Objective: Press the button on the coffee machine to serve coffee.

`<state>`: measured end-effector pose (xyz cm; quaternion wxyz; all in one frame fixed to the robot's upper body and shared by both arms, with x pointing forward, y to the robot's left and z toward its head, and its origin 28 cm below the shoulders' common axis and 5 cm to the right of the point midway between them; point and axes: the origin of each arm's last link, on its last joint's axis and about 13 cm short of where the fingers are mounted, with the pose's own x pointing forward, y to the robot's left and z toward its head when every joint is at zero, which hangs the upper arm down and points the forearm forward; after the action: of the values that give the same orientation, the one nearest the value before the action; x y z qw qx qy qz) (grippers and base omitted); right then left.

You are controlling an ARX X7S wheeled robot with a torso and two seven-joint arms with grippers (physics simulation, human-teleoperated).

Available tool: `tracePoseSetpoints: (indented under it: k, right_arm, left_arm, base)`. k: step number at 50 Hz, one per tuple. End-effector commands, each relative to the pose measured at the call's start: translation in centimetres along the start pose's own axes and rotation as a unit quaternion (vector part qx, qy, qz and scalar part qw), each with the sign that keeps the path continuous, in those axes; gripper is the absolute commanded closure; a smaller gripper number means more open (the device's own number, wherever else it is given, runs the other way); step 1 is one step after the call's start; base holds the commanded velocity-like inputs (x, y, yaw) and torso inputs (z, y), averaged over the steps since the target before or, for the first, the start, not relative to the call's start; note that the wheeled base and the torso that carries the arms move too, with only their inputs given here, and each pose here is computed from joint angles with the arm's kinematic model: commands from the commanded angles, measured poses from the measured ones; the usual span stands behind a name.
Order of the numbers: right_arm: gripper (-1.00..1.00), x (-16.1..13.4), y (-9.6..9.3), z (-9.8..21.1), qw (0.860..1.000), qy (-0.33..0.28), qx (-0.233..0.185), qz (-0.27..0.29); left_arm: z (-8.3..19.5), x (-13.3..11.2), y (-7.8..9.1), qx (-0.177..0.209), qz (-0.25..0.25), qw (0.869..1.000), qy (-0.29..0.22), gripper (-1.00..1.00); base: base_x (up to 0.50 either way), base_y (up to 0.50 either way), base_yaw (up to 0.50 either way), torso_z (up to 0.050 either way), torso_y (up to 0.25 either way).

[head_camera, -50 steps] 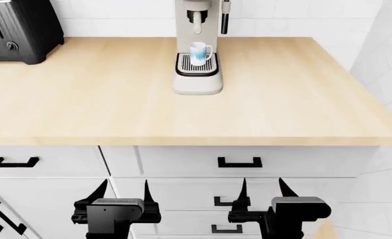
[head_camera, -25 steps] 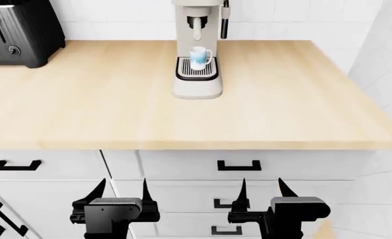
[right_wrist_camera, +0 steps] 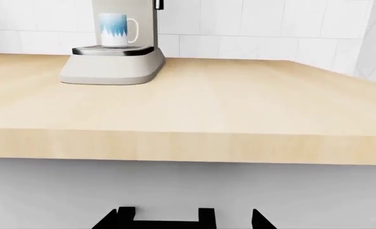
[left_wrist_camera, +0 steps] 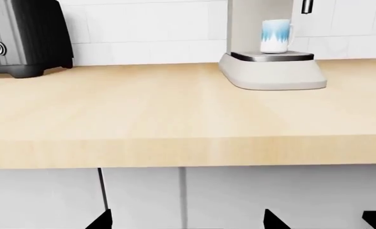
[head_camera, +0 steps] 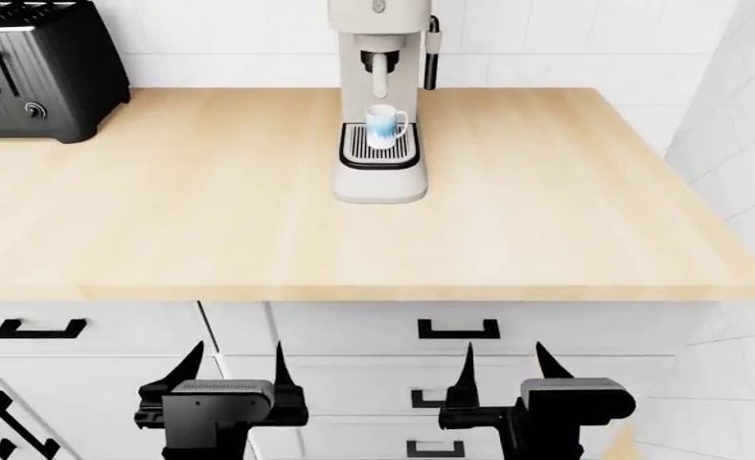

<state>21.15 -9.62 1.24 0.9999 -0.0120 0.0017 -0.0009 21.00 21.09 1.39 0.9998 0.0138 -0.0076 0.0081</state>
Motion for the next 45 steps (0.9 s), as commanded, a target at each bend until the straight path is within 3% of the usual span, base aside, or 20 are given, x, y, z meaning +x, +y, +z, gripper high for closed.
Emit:
tracePoseSetpoints:
  k: [1, 5, 6, 13, 27, 35, 41, 44, 45]
  right_arm:
    - [-1.00, 0.0, 0.0, 0.0, 1.000, 0.001, 0.000, 0.000]
    - [-1.00, -0.1, 0.0, 0.0, 1.000, 0.000, 0.001, -0.001]
    - [-1.00, -0.1, 0.0, 0.0, 1.000, 0.001, 0.001, -0.001]
    - [-1.00, 0.0, 0.0, 0.0, 1.000, 0.000, 0.004, 0.000]
    - [-1.00, 0.1, 0.0, 0.7, 1.000, -0.005, -0.006, -0.009]
    - [-1.00, 0.1, 0.0, 5.1, 0.998, -0.038, -0.035, -0.023]
    - [-1.00, 0.2, -0.2, 8.5, 0.998, -0.052, -0.041, -0.017]
    - [-1.00, 0.2, -0.6, 10.7, 0.996, -0.067, -0.049, -0.017]
    - [-1.00, 0.2, -0.9, 11.7, 0.997, -0.066, -0.047, -0.015]
  left_arm:
    - [-0.1, -0.1, 0.1, 0.001, -0.002, 1.000, 0.000, -1.00]
    - [0.0, 0.0, 0.1, -0.004, 0.002, 1.000, -0.003, -1.00]
    - [0.1, -0.1, 0.2, -0.026, 0.005, 1.000, -0.004, -1.00]
    - [-0.1, -0.1, 0.2, -0.002, 0.006, 1.000, 0.004, -1.00]
    - [0.5, -0.3, 0.2, -0.005, 0.008, 1.000, 0.012, -1.00]
    - [6.5, -0.8, -0.2, -0.019, -0.006, 1.000, -0.015, -1.00]
    - [9.9, -0.6, -0.1, 0.012, -0.025, 0.999, -0.020, -1.00]
    - [11.5, -0.4, 0.0, 0.003, -0.046, 0.999, -0.014, -1.00]
    - [12.3, 0.1, 0.1, 0.026, -0.045, 0.999, -0.014, -1.00]
  base:
    - [0.00, 0.00, 0.00, 0.050, 0.000]
    - [0.00, 0.00, 0.00, 0.042, 0.000]
    - [0.00, 0.00, 0.00, 0.000, 0.000]
    - [0.00, 0.00, 0.00, 0.000, 0.000]
    - [0.00, 0.00, 0.00, 0.000, 0.000]
    - [0.00, 0.00, 0.00, 0.000, 0.000]
    - [0.00, 0.00, 0.00, 0.000, 0.000]
    - [0.00, 0.00, 0.00, 0.000, 0.000]
    - [0.00, 0.00, 0.00, 0.000, 0.000]
